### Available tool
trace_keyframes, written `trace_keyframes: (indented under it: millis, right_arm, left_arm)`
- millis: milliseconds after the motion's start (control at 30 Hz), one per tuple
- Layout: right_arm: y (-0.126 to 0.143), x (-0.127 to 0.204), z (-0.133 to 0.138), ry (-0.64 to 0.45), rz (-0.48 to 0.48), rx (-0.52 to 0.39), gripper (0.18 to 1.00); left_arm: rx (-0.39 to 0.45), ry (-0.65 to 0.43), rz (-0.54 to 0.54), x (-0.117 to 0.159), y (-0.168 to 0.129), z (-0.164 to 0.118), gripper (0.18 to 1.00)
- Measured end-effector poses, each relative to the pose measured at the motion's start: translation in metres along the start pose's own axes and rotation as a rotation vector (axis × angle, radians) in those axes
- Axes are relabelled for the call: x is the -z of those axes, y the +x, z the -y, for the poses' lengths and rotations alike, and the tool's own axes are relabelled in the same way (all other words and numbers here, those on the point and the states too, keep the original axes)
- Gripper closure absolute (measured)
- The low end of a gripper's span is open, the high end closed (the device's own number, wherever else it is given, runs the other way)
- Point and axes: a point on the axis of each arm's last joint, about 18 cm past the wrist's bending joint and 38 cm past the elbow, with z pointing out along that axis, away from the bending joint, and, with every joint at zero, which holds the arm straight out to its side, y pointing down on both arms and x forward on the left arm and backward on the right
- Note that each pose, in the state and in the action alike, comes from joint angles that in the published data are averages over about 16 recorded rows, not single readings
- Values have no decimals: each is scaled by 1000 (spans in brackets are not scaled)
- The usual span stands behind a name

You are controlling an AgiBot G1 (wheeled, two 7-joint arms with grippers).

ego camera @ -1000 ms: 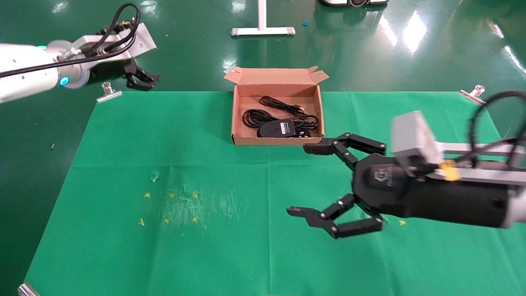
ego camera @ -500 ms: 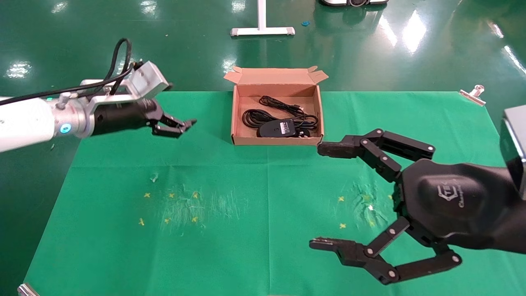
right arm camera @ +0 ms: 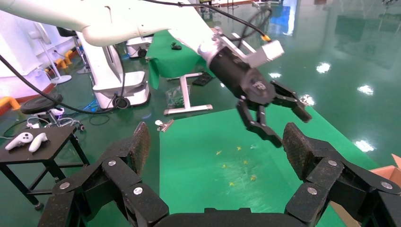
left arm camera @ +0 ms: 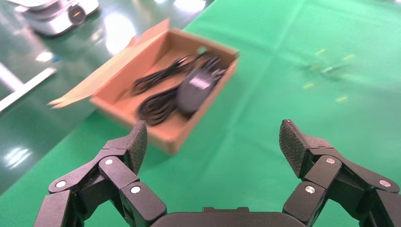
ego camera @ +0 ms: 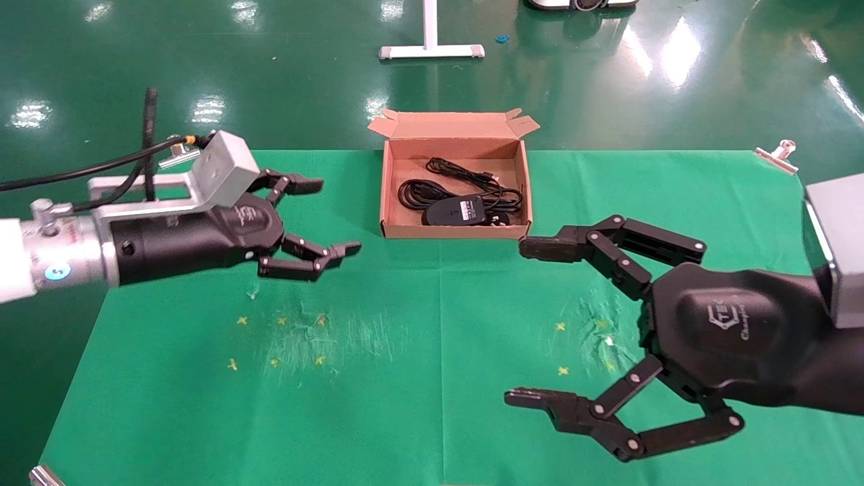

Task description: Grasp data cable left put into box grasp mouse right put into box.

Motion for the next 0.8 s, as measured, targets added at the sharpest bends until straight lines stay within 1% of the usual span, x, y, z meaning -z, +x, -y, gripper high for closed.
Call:
trace_keyframes:
  millis: [167, 367, 633, 800]
  right_arm:
    - [0, 0, 0, 0, 0, 0, 178]
    - [0, 0, 0, 0, 0, 0, 178]
    - [0, 0, 0, 0, 0, 0, 178]
    - [0, 0, 0, 0, 0, 0, 178]
  left_arm:
    - [28, 85, -84, 17, 23, 8, 184]
    - [41, 186, -184, 41, 50, 20, 184]
    - [31, 307, -311, 76, 85, 36, 184]
    - [17, 358, -367, 93, 100, 44, 184]
